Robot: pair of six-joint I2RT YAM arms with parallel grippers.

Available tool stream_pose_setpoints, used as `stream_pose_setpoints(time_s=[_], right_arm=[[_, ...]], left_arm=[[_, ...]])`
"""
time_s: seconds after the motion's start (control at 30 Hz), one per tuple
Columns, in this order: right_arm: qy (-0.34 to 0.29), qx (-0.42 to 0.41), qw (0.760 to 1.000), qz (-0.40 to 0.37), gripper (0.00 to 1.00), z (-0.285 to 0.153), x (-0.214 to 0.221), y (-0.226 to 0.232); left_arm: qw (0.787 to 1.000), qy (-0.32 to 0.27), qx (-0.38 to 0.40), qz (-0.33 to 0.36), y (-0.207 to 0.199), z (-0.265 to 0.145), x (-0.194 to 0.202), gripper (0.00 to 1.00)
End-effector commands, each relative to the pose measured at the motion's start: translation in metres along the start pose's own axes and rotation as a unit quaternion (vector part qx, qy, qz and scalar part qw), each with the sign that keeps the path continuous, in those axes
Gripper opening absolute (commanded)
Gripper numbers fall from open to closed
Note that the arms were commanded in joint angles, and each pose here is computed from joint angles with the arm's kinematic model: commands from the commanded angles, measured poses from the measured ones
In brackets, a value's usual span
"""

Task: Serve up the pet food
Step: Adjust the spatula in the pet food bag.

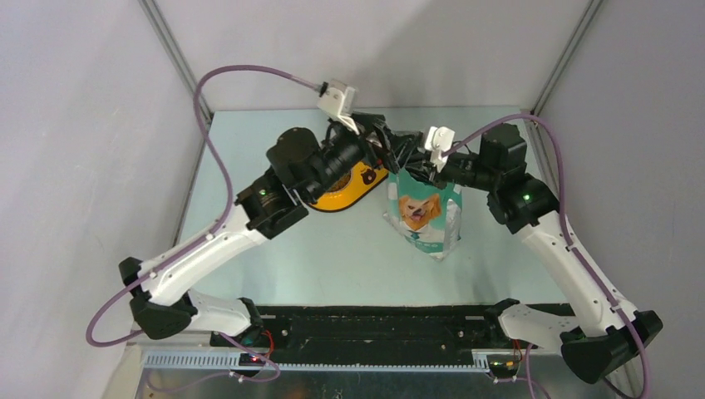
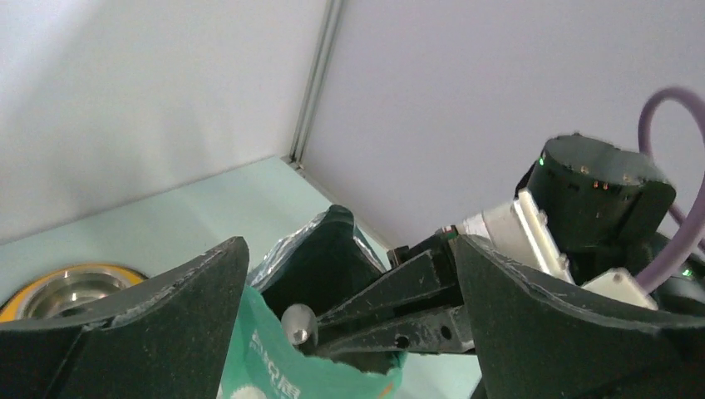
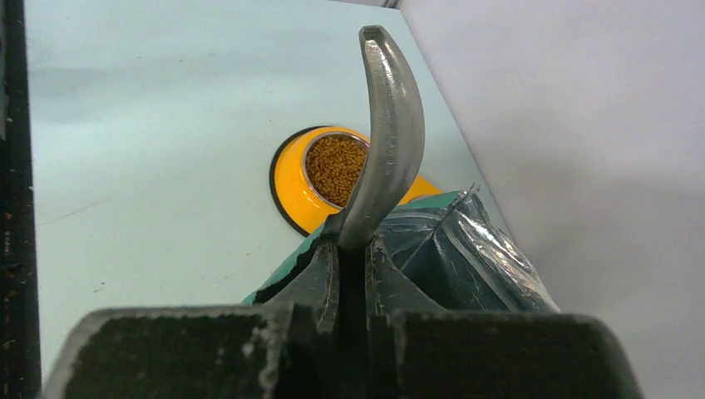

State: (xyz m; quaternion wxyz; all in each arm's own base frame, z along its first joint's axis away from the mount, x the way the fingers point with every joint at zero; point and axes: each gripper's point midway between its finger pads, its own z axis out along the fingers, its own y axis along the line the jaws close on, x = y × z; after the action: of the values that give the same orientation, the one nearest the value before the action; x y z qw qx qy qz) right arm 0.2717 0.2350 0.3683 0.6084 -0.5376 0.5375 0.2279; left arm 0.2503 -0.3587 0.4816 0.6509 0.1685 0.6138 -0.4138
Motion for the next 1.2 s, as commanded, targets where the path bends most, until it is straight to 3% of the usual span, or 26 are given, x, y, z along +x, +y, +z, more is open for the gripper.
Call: stream_pose_setpoints(time_s=[0.0,0.13,0.4,0.63,0.77,0.93,1.03,1.17], right_arm=[[0.063,0.070,0.994,-0.060,0.00,-0.002,0.015,-0.017],[0.051,0.098,0.989,-0.103,0.00,-0.003,0.006,-0.016],[0.051,0.137,0.978,-0.147,0.00,-0.008,0.002,-0.022],[0.069,0.159,0.968,-0.180,0.00,-0.004,0.001,-0.022],[0.063,0.155,0.968,-0.185,0.00,-0.004,-0.004,-0.017],[0.062,0.159,0.967,-0.188,0.00,-0.006,-0.007,-0.017],[0.062,0.159,0.967,-0.188,0.00,-0.006,-0.008,-0.015],[0.065,0.164,0.965,-0.193,0.00,-0.006,-0.009,-0.016]], left_arm=[[0.995,0.029,-0.071,-0.058,0.015,-0.030,-0.021,0.99],[0.988,0.086,-0.079,-0.098,0.018,-0.042,-0.005,0.99],[0.945,0.191,-0.067,-0.256,0.017,-0.063,0.026,0.99],[0.931,0.192,-0.036,-0.309,0.004,-0.050,0.023,0.99],[0.920,0.227,-0.060,-0.313,0.007,-0.042,0.037,0.98],[0.903,0.273,-0.099,-0.318,0.013,-0.039,0.058,0.90],[0.894,0.287,-0.130,-0.317,0.021,-0.039,0.069,0.80],[0.892,0.280,-0.169,-0.313,0.033,-0.038,0.071,0.70]])
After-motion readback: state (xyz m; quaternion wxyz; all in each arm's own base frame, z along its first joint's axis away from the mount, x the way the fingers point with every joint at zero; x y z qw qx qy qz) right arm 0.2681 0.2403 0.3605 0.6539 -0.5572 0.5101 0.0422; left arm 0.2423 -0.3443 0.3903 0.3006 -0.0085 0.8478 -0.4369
